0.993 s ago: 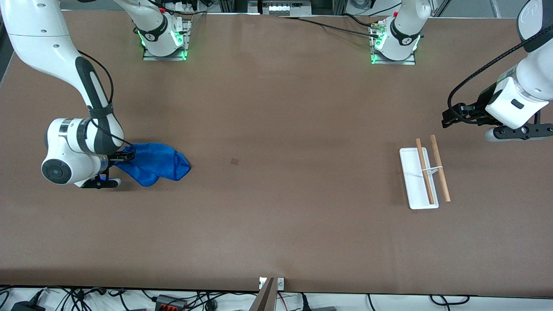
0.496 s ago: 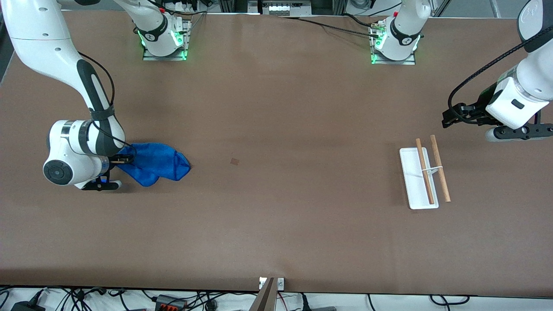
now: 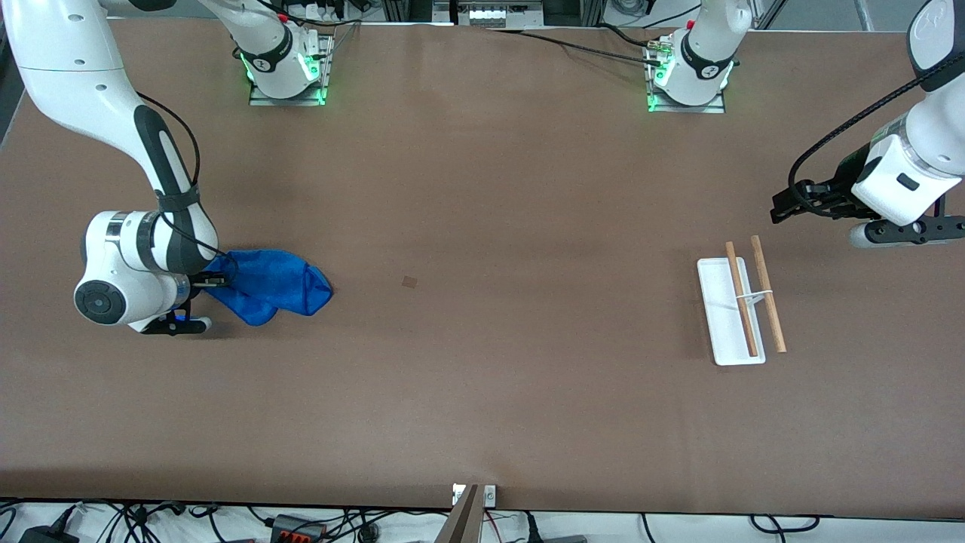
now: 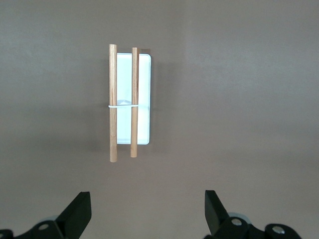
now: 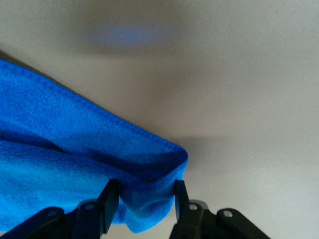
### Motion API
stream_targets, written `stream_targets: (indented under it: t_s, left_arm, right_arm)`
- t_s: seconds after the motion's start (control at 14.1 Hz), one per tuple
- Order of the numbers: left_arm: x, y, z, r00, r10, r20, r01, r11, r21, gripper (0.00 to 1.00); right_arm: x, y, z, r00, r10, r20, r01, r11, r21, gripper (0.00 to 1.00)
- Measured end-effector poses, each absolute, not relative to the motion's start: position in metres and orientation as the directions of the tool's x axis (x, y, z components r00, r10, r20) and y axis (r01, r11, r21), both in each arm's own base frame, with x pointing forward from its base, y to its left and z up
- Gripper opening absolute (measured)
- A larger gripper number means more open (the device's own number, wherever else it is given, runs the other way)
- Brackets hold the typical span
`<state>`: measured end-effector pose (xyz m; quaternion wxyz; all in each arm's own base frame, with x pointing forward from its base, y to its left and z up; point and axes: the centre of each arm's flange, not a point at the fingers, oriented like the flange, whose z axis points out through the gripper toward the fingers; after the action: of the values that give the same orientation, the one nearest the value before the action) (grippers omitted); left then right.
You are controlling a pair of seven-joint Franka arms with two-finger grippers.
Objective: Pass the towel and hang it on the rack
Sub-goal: 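Lower the right gripper onto the towel edge and close it, then lift the towel with the right gripper toward the rack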
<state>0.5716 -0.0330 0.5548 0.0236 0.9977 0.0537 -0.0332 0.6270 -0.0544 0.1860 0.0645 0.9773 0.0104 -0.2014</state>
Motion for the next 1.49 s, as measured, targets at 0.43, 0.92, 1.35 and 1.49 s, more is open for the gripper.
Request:
stream_targets:
  t_s: [0.43,0.92,1.35,1.49]
  left_arm:
    - [0.572,-0.033,0.555,0.992,0.106,-0.069,0.109,-0.993,0.044,1.00]
    - [0.572,-0.033,0.555,0.992,0.106,-0.070,0.109,-0.993,0.045,1.00]
    - [0.572,-0.033,0.555,0.992,0.106,-0.070,0.109,-0.993,0.045,1.00]
    - [0.572,-0.033,0.555,0.992,0.106,-0.070,0.110,-0.993,0.045,1.00]
  right_arm:
    - [0.627,-0.054,0.187,0.917,0.003,-0.399,0.054,-0.991,0.118,0.26]
    - [0.656,-0.023,0.266,0.871,0.106,-0.479,0.150,-0.987,0.055,0.07]
    - [0.670,0.143,0.369,0.885,0.294,-0.361,0.267,-0.956,-0.125,0.03]
    - [0.661,0.218,0.414,0.922,0.251,-0.296,0.210,-0.964,-0.164,0.03]
